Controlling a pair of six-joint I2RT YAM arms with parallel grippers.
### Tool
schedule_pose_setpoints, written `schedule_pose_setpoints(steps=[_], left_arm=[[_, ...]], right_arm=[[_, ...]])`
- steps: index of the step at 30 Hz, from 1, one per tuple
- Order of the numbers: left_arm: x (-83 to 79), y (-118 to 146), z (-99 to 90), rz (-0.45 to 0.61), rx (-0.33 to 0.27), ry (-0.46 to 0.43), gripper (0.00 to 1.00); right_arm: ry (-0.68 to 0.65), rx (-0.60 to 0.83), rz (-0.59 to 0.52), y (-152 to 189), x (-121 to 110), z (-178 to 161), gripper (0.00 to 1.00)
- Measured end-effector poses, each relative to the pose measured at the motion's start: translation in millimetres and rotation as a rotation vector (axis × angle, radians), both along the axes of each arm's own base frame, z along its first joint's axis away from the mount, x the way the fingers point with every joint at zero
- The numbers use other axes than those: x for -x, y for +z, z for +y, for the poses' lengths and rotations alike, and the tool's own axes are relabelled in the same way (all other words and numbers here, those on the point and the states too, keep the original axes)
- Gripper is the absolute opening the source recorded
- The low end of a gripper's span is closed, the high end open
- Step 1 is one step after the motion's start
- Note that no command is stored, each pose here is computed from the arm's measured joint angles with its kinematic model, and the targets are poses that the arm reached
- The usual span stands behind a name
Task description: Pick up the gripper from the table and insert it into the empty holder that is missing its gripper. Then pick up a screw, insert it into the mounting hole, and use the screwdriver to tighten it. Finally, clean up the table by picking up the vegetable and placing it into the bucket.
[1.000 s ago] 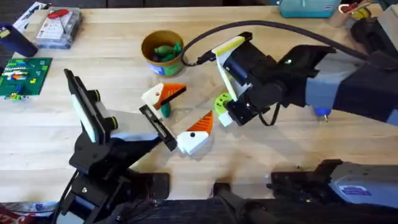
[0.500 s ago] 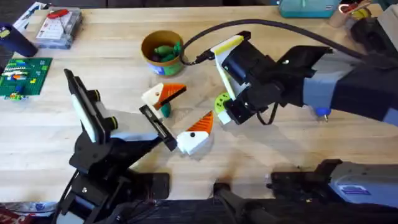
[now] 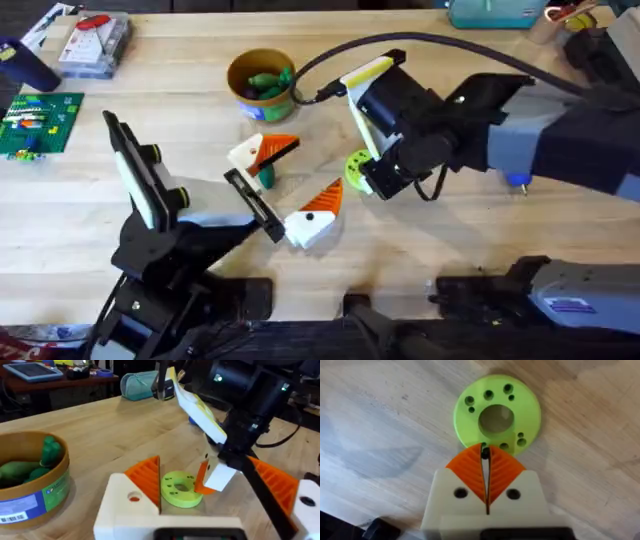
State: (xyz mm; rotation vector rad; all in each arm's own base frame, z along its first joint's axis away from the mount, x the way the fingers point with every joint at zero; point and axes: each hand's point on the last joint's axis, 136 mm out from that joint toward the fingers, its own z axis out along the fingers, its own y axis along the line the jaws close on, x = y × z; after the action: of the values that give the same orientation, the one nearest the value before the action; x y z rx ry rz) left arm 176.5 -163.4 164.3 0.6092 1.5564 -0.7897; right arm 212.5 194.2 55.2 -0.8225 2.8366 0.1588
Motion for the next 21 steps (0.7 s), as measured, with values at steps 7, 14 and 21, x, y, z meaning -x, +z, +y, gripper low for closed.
schedule_pose_setpoints(steps=[7, 14, 21], left_arm=[[0.0, 0, 0.0, 0.0, 0.0, 0.0, 0.993], [0.0, 0, 0.0, 0.0, 0.0, 0.0, 0.993], [0.0, 0, 0.0, 0.0, 0.0, 0.0, 0.993]], right_arm=[[-0.001, 0.007, 0.004, 0, 1, -2, 0.004], [-0.02, 0.008, 0.006, 22, -3, -5, 0.004], [-0.028, -0.111, -0.131, 95, -25, 11, 0.004]])
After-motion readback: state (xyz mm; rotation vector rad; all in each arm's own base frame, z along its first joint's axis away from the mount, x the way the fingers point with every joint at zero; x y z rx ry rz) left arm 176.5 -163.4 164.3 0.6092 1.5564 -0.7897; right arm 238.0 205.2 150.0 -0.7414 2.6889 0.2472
